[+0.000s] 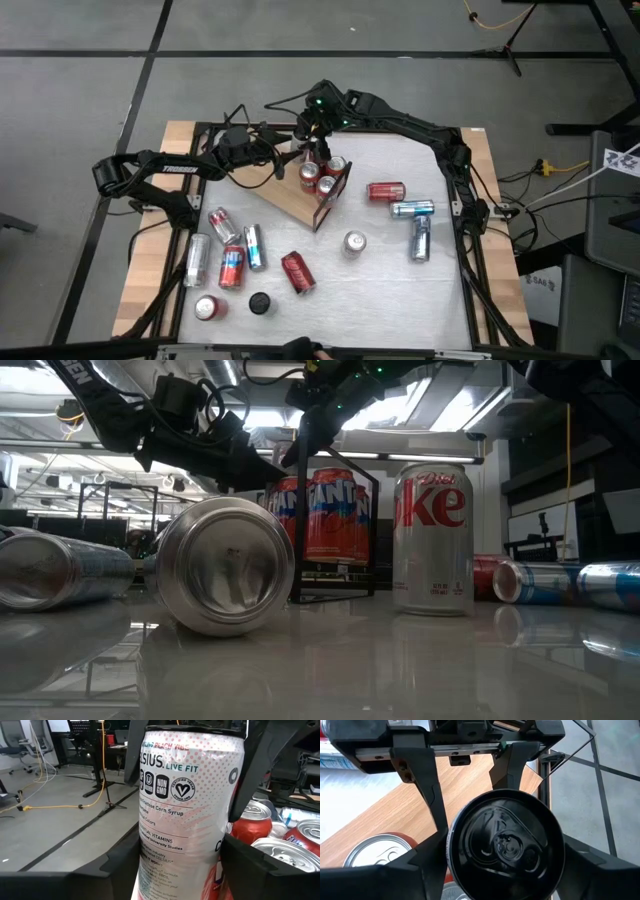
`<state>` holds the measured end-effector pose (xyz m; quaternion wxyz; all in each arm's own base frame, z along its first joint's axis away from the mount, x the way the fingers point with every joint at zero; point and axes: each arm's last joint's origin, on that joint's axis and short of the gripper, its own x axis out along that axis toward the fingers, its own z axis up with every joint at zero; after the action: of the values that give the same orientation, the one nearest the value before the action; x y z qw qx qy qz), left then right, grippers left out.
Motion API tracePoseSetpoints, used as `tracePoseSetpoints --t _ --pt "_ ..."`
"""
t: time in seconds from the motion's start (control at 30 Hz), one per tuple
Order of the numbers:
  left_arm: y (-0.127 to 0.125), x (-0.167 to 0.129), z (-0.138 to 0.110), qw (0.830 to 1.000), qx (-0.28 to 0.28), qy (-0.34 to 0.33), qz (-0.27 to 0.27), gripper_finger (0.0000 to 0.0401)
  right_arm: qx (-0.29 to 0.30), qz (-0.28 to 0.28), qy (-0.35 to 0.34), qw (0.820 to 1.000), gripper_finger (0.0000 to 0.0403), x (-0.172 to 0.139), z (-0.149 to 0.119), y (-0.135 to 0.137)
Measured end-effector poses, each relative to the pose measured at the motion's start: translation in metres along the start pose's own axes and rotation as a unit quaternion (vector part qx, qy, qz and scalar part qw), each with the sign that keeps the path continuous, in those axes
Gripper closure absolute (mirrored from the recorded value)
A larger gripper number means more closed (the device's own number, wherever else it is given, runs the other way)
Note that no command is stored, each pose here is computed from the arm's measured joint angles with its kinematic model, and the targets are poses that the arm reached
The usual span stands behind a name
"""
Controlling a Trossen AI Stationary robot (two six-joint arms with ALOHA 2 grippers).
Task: Pick and place cans onto a shelf
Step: Put the top pink/white soda can on the shelf
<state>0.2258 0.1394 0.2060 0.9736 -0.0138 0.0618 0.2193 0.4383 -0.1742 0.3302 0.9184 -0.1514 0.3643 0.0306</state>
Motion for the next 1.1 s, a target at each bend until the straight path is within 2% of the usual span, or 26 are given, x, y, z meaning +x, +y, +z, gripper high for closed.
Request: tracePoseSetpoints --t 0.23,0.53,0.67,1.1 --pt "0.0 0.0 -0.001 1.0 -0.004 0.01 0.003 0.0149 0.012 -0.001 0.0 1.0 0.014 0.0 0.0 0.0" --pt "0.001 0.0 -0.004 1.0 -0.006 0.024 0.014 0.0148 0.024 -0.002 0.003 1.0 0.0138 0.004 -0.002 0.0" --pt "0.002 0.0 -0.008 0.998 -0.007 0.042 0.041 0.0148 0.026 -0.009 0.015 1.0 0.0138 0.016 -0.005 0.0" --pt "0.002 -0.001 -0.011 0.998 -0.007 0.054 0.043 0.0148 0.04 -0.02 0.032 0.998 0.0137 0.023 -0.009 0.0"
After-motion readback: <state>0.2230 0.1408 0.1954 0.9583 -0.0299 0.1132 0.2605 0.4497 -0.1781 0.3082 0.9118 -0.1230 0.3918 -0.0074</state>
